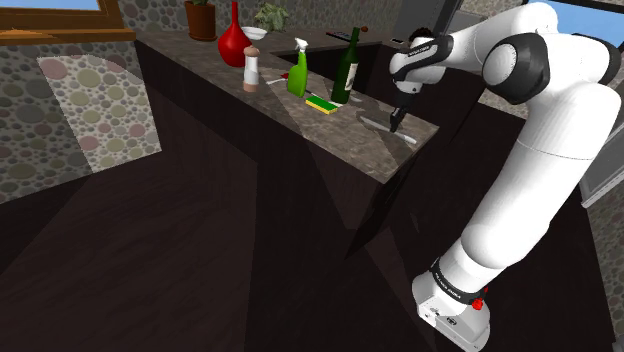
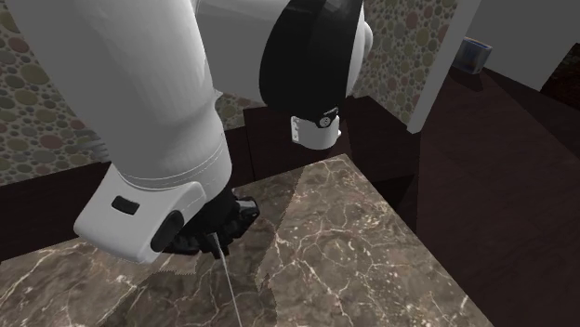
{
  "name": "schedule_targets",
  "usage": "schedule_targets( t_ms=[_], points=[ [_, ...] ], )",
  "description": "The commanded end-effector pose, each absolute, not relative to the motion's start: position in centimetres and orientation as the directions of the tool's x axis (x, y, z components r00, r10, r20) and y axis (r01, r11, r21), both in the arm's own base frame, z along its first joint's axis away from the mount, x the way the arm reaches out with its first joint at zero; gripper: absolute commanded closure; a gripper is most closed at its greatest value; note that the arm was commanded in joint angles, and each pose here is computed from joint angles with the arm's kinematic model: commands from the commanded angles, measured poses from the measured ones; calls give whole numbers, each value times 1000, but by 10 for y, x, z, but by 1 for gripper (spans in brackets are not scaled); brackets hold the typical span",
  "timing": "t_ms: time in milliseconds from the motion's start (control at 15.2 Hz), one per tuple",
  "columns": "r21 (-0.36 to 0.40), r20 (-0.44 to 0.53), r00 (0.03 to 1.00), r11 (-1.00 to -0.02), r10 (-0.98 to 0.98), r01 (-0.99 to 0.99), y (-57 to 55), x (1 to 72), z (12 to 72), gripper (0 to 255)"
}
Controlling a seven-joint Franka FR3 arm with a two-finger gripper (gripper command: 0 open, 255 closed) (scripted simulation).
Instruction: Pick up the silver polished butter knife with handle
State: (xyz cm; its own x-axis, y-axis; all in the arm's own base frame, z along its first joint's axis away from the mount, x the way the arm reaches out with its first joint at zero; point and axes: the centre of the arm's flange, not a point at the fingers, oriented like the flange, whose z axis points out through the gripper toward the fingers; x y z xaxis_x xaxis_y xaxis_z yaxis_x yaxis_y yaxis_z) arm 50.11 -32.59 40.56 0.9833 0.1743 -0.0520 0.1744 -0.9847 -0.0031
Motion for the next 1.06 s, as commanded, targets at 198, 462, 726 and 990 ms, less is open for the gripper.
schedule_targets(
  t_ms=[198, 462, 726, 990],
  points=[
    [-3, -52, 983, -985, 174, 174, -326, 501, 430, 255],
    [-3, -52, 983, -985, 174, 174, -326, 501, 451, 255],
    [-3, -52, 983, -985, 174, 174, -326, 501, 472, 255],
    [-3, -52, 983, -985, 174, 174, -326, 501, 483, 255]
  ],
)
